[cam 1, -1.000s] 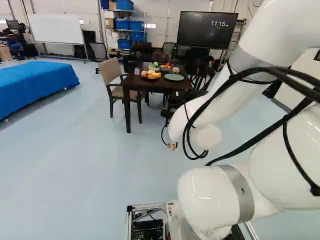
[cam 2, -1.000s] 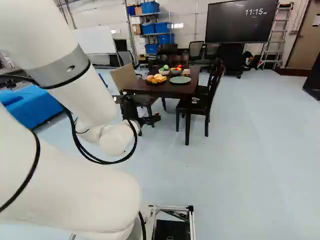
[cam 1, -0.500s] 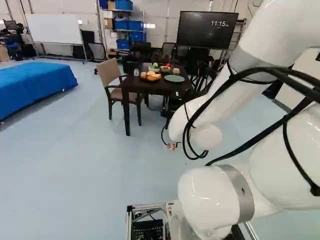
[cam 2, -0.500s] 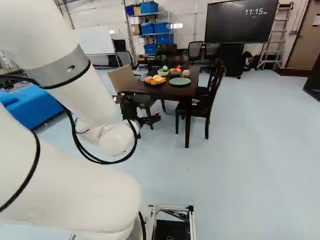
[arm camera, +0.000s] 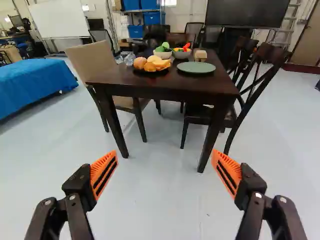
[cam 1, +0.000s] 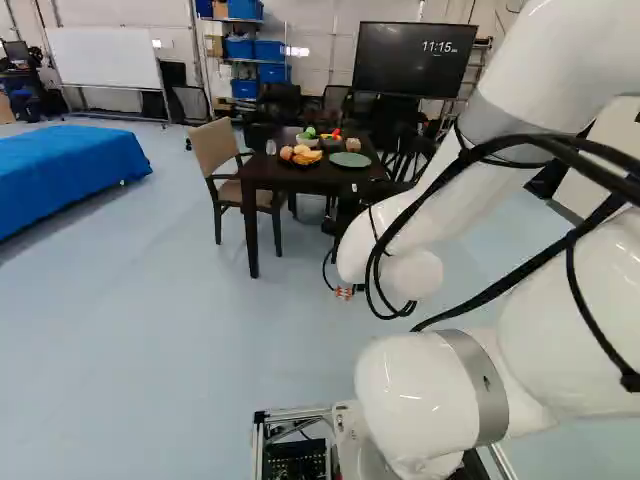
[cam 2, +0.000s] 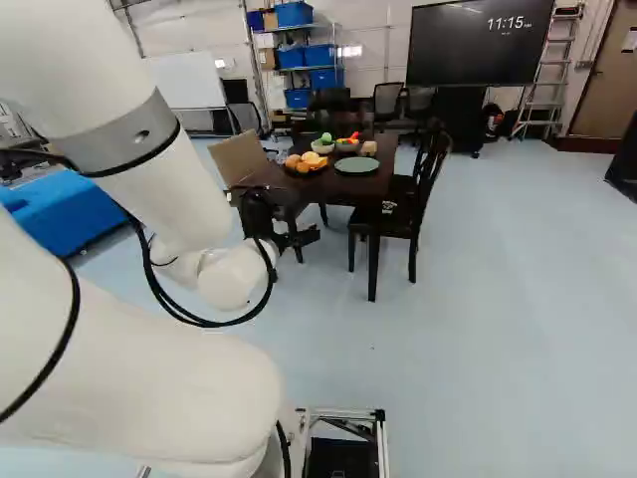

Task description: Move the croissant to the empty plate

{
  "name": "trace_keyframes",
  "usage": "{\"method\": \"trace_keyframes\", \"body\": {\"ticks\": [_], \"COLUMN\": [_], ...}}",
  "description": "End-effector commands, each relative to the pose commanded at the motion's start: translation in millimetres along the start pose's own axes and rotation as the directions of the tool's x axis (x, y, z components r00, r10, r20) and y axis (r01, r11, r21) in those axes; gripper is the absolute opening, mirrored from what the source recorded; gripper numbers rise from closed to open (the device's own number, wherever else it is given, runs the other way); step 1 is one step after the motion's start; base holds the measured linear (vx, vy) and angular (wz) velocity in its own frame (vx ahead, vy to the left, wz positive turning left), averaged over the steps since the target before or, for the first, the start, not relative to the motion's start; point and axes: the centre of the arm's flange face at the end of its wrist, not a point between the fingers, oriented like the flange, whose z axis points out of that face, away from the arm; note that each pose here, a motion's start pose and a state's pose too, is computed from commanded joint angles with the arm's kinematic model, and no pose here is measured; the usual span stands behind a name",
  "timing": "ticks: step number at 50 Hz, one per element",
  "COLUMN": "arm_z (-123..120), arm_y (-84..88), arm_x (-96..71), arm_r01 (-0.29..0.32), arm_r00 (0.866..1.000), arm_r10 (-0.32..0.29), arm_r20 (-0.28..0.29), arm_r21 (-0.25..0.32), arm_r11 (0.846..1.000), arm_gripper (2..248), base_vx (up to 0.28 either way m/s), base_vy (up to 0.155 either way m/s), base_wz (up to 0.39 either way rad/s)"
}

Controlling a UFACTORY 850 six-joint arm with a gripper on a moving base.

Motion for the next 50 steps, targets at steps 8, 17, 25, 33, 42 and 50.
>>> {"method": "trace_keyframes", "body": {"ticks": [8, 17, 25, 33, 42, 50], "arm_z": [0.0, 0.0, 0.0, 0.0, 0.0, 0.0], "arm_y": [0.0, 0.0, 0.0, 0.0, 0.0, 0.0], "arm_x": [0.0, 0.0, 0.0, 0.0, 0.0, 0.0], "arm_r01": [0.000, 0.000, 0.000, 0.000, 0.000, 0.000], "arm_r00": [1.000, 1.000, 1.000, 1.000, 1.000, 1.000], "arm_r10": [0.000, 0.000, 0.000, 0.000, 0.000, 0.000], "arm_r20": [0.000, 0.000, 0.000, 0.000, 0.000, 0.000], "arm_r21": [0.000, 0.000, 0.000, 0.000, 0.000, 0.000], "arm_r11": [1.000, 1.000, 1.000, 1.000, 1.000, 1.000], "arm_gripper": [247, 247, 247, 247, 247, 247], "base_vx": [0.128, 0.133, 0.136, 0.130, 0.131, 0.152], "base_vy": [0.003, 0.002, 0.001, 0.001, 0.000, 0.003], "base_wz": [-0.012, -0.014, -0.012, -0.012, -0.011, -0.013]}}
